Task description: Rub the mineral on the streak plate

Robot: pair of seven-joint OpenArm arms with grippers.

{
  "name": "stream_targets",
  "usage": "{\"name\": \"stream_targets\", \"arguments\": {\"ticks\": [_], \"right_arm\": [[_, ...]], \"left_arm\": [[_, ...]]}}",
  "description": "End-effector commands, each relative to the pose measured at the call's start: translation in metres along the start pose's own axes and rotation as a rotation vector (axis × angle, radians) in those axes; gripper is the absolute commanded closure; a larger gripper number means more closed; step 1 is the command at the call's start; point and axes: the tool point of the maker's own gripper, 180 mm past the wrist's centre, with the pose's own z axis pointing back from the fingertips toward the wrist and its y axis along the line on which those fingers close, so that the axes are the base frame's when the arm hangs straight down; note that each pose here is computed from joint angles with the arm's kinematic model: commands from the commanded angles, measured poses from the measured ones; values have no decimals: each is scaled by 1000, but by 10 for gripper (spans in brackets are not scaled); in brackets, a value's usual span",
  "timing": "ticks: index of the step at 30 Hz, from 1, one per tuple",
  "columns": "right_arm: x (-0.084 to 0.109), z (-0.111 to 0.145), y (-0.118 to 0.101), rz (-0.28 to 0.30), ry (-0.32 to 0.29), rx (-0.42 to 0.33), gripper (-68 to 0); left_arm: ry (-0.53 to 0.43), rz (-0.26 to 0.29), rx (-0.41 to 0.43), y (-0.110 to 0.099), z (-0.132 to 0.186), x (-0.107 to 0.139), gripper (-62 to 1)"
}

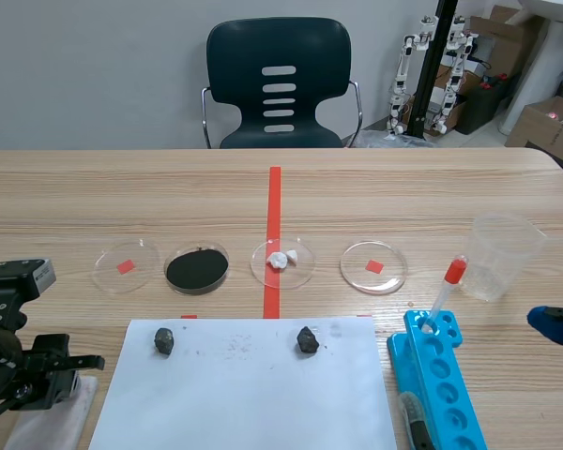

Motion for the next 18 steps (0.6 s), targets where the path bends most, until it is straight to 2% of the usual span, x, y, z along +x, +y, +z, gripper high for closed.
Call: {"name": "stream_targets", "arguments": {"ticks": [1,8,18], "right_arm": [[13,-3,-3,8,-46,-1,-679],[13,-3,-3,8,-46,-1,-679],[13,-3,-3,8,-46,-1,-679]], "left_arm": [[2,-1,-1,-2,3,1,-70],[31,7,-10,-6,1,-6,-70],[0,21,-17,-11,0,0,-70]]}}
